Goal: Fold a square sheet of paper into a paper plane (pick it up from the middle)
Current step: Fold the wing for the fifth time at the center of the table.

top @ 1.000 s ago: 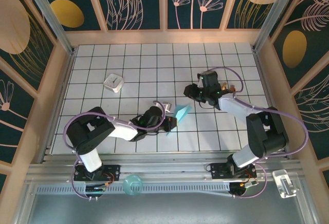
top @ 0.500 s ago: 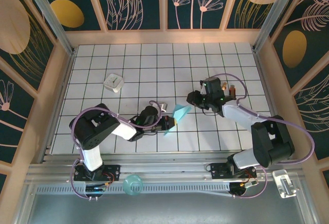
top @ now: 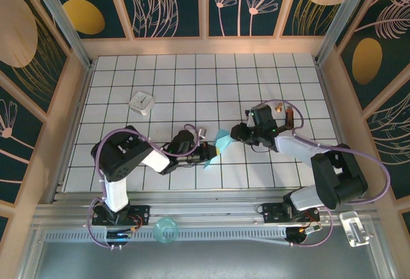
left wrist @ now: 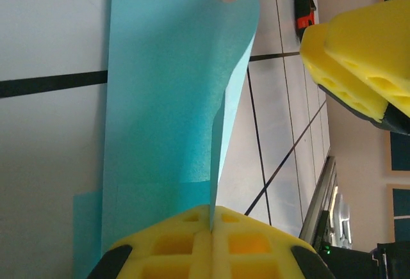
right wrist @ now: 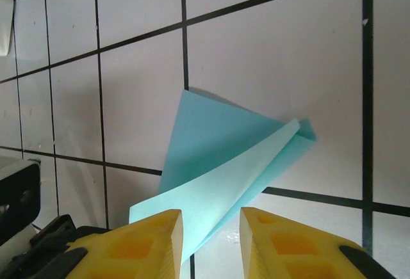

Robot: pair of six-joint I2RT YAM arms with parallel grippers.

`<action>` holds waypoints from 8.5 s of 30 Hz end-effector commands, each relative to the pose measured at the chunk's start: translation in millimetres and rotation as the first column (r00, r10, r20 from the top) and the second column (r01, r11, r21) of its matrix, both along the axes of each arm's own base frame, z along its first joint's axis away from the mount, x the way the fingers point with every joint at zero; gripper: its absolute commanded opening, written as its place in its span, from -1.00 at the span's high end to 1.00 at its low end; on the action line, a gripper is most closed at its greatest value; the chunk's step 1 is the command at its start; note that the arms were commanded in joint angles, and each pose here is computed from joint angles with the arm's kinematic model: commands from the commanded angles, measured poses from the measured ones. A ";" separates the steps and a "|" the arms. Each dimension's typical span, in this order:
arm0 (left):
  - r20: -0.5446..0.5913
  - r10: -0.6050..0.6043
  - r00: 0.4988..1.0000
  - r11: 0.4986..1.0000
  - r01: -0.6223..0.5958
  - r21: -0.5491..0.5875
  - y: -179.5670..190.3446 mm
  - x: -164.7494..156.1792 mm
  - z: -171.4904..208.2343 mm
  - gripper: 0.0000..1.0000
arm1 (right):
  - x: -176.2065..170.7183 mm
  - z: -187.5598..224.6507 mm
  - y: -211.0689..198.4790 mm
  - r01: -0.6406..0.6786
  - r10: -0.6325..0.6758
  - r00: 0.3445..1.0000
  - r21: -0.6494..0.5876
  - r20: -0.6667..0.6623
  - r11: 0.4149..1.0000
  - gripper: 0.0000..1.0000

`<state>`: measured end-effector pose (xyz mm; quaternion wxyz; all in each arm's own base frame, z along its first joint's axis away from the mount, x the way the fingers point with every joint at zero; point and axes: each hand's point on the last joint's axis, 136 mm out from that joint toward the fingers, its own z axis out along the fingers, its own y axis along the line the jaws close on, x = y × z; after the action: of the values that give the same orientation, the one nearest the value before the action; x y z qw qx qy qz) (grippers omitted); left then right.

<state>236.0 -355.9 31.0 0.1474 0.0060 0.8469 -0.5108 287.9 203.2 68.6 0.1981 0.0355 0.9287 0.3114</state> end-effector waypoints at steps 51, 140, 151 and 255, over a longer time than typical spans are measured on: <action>-0.350 0.050 0.935 0.989 -0.096 -0.116 11.3 -14.5 -31.3 1.00 | -10.2 -4.7 60.6 -0.260 0.257 0.965 0.047 0.055 0.964 0.50; 0.123 -0.157 0.980 0.984 0.144 0.107 -9.7 -32.7 53.0 0.65 | -30.8 -85.4 48.8 -0.286 0.279 0.952 -0.034 -0.126 0.958 0.58; 0.051 -0.176 0.983 0.968 0.163 0.191 -10.1 -31.2 19.2 0.66 | -31.7 -85.0 47.9 -0.287 0.280 0.952 -0.038 -0.127 0.957 0.58; -0.059 -0.242 0.968 0.930 0.249 0.271 13.5 -56.8 -19.5 0.62 | -30.2 -90.9 45.1 -0.291 0.280 0.949 -0.057 -0.142 0.955 0.58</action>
<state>185.7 -351.3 28.8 0.0872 0.1320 0.8958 -0.4153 276.4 275.8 20.9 0.1406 -0.1056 0.9155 0.3620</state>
